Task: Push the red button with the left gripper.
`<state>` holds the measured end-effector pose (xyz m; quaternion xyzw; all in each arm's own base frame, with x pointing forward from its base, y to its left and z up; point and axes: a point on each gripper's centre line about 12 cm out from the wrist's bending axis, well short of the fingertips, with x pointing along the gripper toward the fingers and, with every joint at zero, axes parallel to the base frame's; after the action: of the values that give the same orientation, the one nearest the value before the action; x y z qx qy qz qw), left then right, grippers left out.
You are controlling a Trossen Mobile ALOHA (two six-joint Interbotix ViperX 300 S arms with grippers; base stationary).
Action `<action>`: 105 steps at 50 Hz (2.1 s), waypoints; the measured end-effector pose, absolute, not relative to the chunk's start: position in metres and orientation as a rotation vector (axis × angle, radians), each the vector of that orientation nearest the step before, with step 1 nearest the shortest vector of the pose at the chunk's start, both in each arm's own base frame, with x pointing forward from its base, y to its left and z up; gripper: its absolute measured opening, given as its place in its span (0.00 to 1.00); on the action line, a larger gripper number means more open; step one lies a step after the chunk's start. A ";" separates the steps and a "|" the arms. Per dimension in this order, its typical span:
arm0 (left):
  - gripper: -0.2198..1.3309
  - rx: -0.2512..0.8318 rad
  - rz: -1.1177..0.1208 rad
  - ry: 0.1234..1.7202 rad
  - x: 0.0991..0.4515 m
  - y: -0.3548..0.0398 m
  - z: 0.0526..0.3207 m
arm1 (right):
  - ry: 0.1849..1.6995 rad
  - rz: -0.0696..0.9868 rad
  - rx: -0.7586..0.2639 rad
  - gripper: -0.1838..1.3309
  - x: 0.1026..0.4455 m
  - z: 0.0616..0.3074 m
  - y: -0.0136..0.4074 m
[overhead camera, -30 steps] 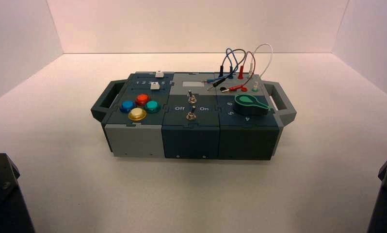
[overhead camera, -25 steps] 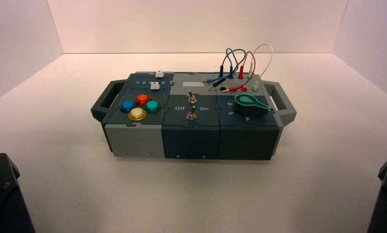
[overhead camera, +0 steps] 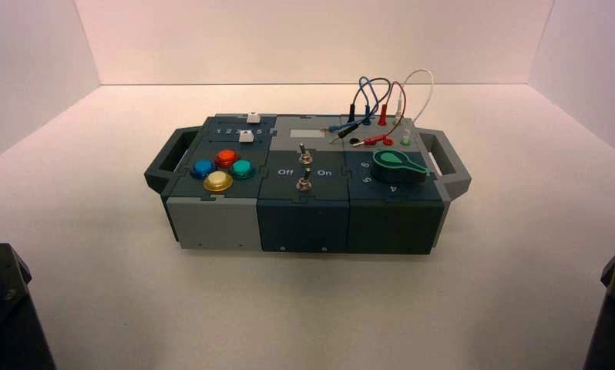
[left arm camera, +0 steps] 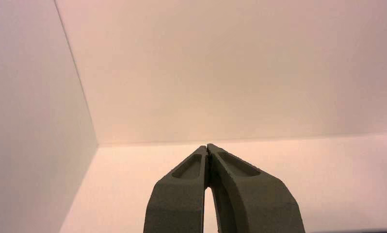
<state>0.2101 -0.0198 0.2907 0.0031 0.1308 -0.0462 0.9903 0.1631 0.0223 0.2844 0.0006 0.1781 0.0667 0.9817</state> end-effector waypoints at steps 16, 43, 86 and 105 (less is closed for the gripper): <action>0.04 0.072 -0.253 0.593 0.218 -0.058 0.266 | 0.488 0.166 -0.001 0.03 0.172 0.266 0.030; 0.04 0.207 -0.424 0.946 0.221 -0.110 0.217 | 0.691 0.359 -0.087 0.03 0.185 0.240 0.073; 0.04 0.328 -0.497 1.268 0.240 -0.163 0.137 | 0.778 0.404 -0.112 0.03 0.189 0.228 0.087; 0.04 0.379 -0.513 1.351 0.234 -0.173 0.110 | 0.785 0.404 -0.111 0.03 0.189 0.228 0.087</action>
<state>0.2343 -0.1727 0.1102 0.1725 0.6145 -0.2335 0.7336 0.1890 0.0870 0.2278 -0.0539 0.3795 0.1956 0.9027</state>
